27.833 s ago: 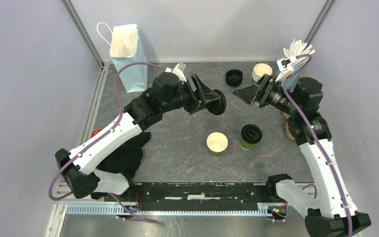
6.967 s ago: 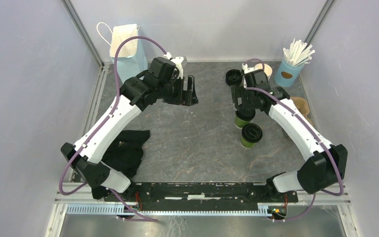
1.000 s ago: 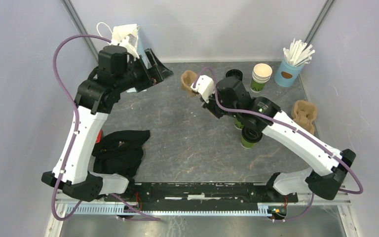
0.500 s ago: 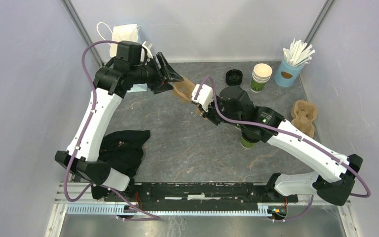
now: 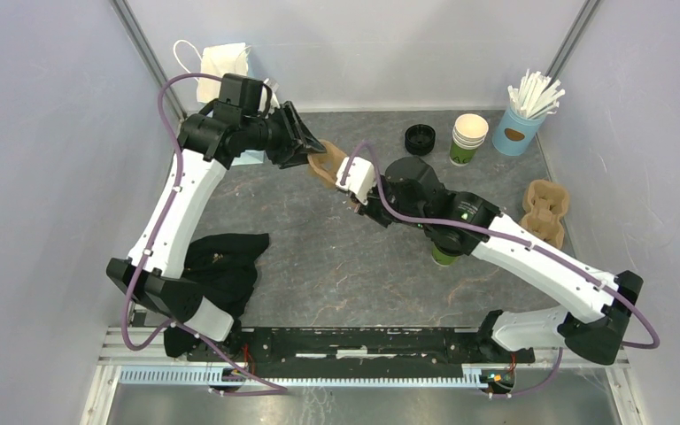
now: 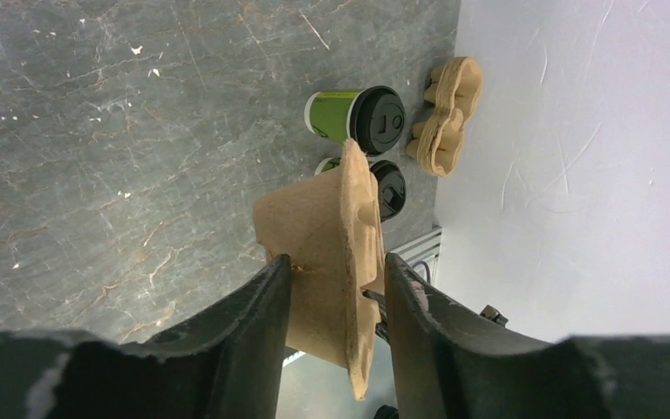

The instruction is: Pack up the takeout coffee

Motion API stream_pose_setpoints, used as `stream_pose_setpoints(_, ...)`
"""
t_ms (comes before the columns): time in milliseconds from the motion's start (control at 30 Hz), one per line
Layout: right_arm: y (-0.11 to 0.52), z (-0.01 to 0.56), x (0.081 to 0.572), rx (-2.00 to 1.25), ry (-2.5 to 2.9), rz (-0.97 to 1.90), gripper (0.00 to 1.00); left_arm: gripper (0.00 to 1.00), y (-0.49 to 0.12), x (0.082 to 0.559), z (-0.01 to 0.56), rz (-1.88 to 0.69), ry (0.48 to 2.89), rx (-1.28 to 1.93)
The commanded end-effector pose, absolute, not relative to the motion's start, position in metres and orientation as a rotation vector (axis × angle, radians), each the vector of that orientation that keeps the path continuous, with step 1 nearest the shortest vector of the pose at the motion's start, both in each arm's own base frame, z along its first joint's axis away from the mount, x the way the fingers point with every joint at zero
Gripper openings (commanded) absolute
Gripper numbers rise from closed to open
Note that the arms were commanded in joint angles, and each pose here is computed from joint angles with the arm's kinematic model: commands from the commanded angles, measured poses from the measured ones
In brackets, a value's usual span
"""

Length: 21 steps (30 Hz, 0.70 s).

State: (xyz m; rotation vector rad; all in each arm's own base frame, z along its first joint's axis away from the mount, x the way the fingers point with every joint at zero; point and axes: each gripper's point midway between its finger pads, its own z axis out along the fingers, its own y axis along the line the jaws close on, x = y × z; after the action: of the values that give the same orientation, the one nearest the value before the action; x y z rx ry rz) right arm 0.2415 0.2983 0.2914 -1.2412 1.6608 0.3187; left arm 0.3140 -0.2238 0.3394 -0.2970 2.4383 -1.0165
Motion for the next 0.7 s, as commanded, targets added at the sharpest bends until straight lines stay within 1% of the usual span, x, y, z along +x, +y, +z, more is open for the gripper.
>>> stream_pose_setpoints(0,0.305,0.294,0.242,-1.246,1.630,0.322,0.01,0.53,-0.221,0.318,0.357,-1.006,2.381,-0.243)
stream_pose_setpoints(67,0.306,0.292,0.243,-1.245,1.634,0.320,0.01,0.54,-0.219,0.320,0.358,-0.989,2.375,-0.250)
stream_pose_setpoints(133,0.306,0.289,0.243,-1.247,1.640,0.314,0.01,0.54,-0.217,0.322,0.361,-0.983,2.367,-0.257)
stream_pose_setpoints(200,0.306,0.288,0.244,-1.249,1.645,0.312,0.01,0.47,-0.214,0.324,0.363,-0.976,2.359,-0.260)
stream_pose_setpoints(333,0.307,0.287,0.245,-1.247,1.652,0.302,0.01,0.38,-0.215,0.325,0.362,-0.992,2.369,-0.249)
stream_pose_setpoints(400,0.307,0.290,0.246,-1.239,1.648,0.297,0.01,0.32,-0.218,0.324,0.360,-1.008,2.380,-0.242)
stream_pose_setpoints(433,0.307,0.291,0.247,-1.236,1.647,0.295,0.01,0.30,-0.218,0.324,0.359,-1.008,2.385,-0.238)
stream_pose_setpoints(667,0.308,0.298,0.249,-1.216,1.643,0.287,0.01,0.33,-0.217,0.321,0.344,-0.985,2.440,-0.223)
